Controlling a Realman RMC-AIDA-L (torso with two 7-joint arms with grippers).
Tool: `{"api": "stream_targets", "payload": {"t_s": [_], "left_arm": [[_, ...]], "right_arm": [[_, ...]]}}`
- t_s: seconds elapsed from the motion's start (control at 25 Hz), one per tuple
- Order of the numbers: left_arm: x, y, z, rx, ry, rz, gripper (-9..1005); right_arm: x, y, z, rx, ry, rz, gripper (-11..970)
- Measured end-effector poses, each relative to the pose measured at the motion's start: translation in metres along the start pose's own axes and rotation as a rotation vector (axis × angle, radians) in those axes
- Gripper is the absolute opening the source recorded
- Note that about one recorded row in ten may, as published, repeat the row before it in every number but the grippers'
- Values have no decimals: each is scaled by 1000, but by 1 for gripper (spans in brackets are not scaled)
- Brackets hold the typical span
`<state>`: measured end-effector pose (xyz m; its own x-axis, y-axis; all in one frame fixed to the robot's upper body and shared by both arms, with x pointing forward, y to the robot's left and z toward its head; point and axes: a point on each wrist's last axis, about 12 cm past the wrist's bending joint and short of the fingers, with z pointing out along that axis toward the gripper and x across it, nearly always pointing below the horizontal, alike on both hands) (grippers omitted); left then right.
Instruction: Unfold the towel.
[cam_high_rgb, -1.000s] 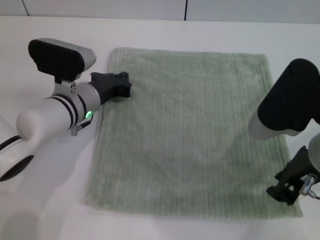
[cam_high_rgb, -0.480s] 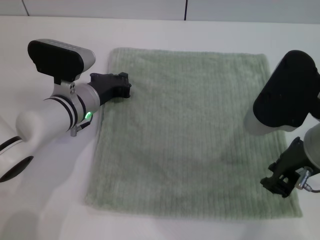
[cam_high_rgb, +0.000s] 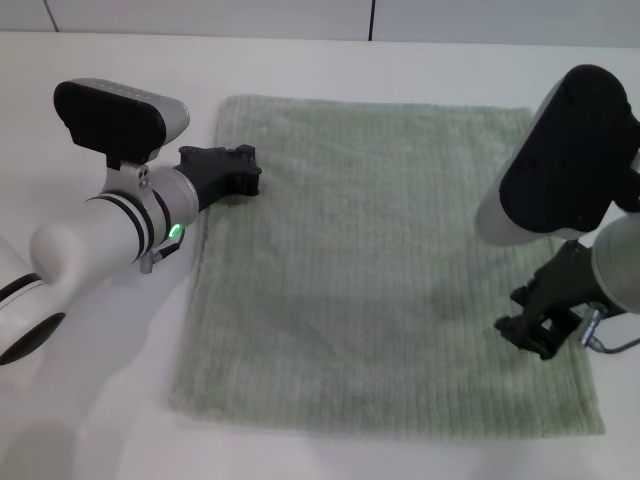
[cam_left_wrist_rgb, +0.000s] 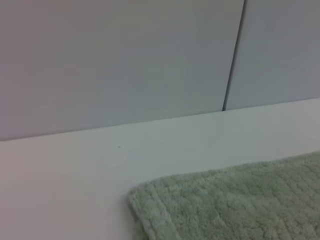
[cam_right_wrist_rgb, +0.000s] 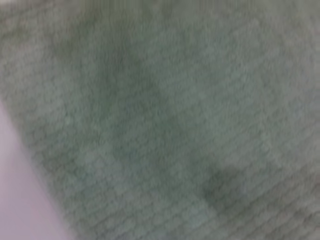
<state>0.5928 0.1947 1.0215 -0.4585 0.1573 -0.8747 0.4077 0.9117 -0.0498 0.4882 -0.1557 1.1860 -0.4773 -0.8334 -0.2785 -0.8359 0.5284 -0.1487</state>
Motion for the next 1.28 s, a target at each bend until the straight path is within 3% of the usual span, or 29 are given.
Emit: {"api": "stream_targets", "payload": {"t_s": [0.76,0.88,1.08,1.28], "left_arm": [[-4,-1,0,3,-10,-1,0],[-4,-1,0,2,-11,-3,1],[-5,0,1,0,-13,7,2],[-6,-1,1,3,-16,8,4]], "right_arm": [[-21,-31,0,206,-239,-36,288],[-20,-46,-4,246,-315,12,288],[-16,-63,-2,236,-350,72,316],[-17,-67,2,229,-370,73,360]]}}
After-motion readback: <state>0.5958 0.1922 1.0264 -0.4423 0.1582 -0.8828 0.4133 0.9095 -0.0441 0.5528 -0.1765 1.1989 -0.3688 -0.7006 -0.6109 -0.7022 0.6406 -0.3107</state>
